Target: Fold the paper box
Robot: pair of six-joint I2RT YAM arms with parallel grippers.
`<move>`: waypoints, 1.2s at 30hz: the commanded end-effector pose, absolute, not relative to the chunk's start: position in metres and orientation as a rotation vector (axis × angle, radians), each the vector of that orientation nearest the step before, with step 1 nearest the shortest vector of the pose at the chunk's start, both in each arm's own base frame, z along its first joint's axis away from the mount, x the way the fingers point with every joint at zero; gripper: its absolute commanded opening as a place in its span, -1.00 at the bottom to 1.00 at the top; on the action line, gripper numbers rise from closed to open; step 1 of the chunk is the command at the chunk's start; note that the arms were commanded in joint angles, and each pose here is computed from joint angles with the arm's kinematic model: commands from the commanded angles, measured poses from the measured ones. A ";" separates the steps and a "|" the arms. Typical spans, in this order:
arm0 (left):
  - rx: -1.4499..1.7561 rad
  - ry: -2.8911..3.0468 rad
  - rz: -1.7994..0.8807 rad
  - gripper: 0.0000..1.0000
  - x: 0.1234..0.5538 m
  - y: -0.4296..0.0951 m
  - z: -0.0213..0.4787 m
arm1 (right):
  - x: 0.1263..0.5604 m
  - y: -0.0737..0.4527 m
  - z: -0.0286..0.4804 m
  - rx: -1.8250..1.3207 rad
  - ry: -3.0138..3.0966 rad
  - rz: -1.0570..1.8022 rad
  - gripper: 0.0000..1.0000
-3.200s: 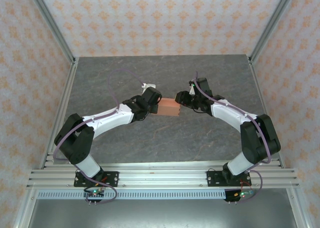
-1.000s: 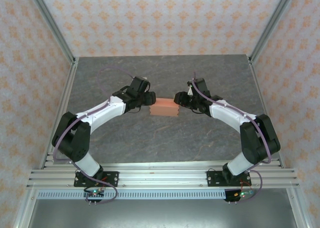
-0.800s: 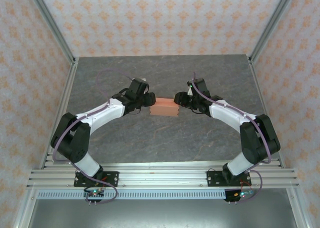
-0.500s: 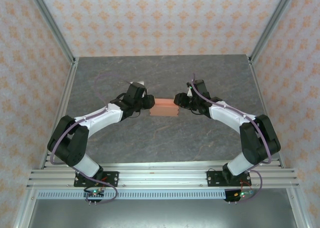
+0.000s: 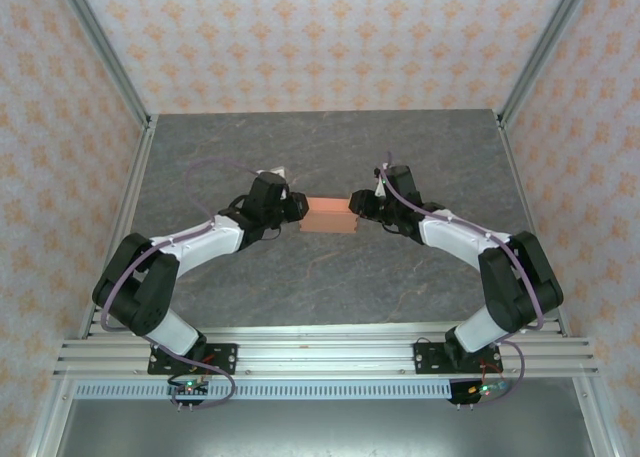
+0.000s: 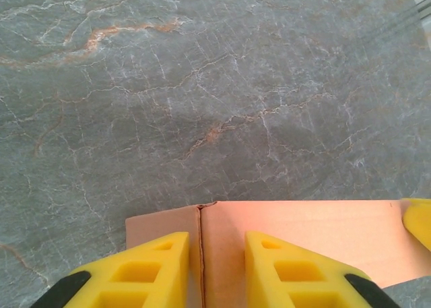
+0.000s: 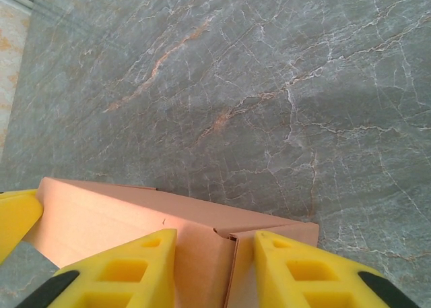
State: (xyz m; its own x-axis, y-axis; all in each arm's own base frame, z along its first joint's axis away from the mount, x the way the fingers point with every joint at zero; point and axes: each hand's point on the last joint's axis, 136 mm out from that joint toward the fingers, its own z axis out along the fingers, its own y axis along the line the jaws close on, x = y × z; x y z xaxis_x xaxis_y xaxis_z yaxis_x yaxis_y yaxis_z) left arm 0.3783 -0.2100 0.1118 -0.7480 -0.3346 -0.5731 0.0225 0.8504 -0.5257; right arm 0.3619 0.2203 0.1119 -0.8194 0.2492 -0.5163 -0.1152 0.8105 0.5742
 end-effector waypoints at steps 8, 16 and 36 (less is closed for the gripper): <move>-0.325 2.457 -0.791 -0.36 0.357 -0.201 0.082 | 0.330 0.194 0.053 0.130 2.610 0.653 -0.41; -0.288 2.402 -0.808 0.07 0.365 -0.197 0.113 | 0.333 0.195 0.058 0.121 2.604 0.649 -0.42; -0.400 2.512 -0.862 -0.55 0.338 -0.193 0.047 | 0.325 0.192 0.054 0.173 2.620 0.819 -0.35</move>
